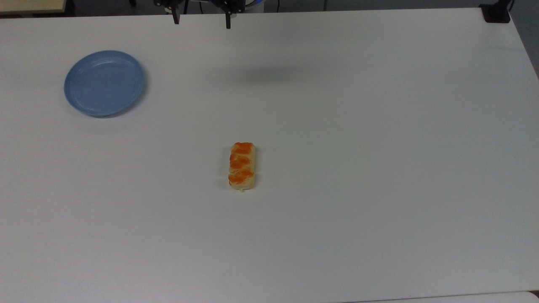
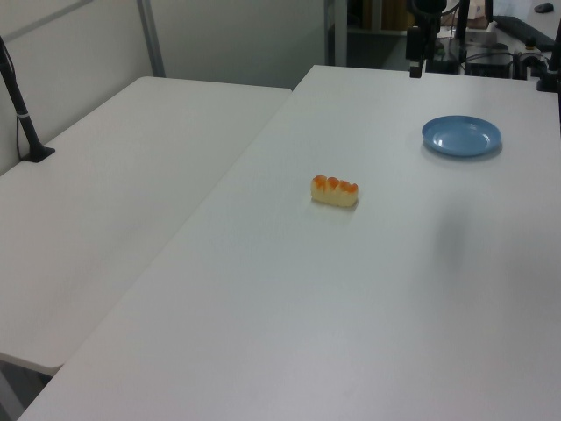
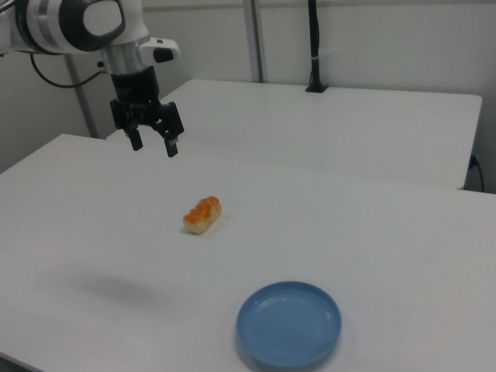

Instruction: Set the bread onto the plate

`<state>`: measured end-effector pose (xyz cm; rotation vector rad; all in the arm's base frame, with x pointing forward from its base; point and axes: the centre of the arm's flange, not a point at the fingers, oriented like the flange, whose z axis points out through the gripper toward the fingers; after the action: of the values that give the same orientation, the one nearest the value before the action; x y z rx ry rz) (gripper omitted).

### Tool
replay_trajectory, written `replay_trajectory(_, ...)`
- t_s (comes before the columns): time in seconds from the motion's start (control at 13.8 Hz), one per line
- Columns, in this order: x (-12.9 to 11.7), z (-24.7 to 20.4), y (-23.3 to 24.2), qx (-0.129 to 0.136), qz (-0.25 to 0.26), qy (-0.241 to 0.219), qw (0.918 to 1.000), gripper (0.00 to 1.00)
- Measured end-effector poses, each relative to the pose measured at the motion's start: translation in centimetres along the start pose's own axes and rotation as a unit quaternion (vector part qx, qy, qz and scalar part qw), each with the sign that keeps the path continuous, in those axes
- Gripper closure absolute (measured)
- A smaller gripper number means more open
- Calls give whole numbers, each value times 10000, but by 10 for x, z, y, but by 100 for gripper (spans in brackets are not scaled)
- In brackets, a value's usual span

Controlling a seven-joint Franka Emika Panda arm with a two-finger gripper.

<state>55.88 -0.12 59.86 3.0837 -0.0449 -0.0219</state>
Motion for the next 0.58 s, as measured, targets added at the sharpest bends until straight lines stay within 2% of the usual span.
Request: replay_trajectory(0.58,0,0,6,1,53,0,10000,0)
